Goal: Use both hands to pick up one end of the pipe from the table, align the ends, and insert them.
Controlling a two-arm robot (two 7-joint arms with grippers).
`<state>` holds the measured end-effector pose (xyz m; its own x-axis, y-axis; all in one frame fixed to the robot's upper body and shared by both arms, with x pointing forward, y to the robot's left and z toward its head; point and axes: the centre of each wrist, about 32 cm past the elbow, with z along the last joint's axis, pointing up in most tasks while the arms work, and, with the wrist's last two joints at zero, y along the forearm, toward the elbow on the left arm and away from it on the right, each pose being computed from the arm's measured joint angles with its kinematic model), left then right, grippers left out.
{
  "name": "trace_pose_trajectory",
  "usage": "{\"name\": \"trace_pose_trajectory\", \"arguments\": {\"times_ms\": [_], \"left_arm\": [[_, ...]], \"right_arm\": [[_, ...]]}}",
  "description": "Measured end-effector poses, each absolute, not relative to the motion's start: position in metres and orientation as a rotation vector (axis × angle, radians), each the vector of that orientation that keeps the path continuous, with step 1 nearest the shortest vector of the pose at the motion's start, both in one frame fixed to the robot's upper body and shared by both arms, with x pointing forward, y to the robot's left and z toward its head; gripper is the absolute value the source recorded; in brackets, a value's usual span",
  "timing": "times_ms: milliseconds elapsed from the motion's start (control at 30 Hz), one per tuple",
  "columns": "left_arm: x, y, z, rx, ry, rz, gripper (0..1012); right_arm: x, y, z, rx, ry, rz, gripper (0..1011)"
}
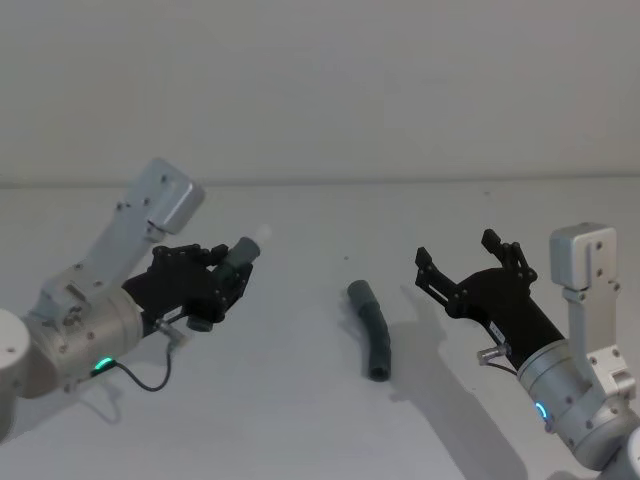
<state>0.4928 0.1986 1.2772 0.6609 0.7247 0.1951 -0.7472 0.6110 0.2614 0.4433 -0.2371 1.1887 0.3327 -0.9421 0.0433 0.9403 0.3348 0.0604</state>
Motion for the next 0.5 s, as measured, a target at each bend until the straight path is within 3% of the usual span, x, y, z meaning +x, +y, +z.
{"name": "trace_pose_trajectory", "arguments": {"times_ms": [500], "left_arm": [[0.515, 0.239, 1.295, 0.35, -0.083, 0.592, 334]], "right_arm": [[0.443, -0.237, 1.189, 0.026, -0.075, -1.229, 1004]]}}
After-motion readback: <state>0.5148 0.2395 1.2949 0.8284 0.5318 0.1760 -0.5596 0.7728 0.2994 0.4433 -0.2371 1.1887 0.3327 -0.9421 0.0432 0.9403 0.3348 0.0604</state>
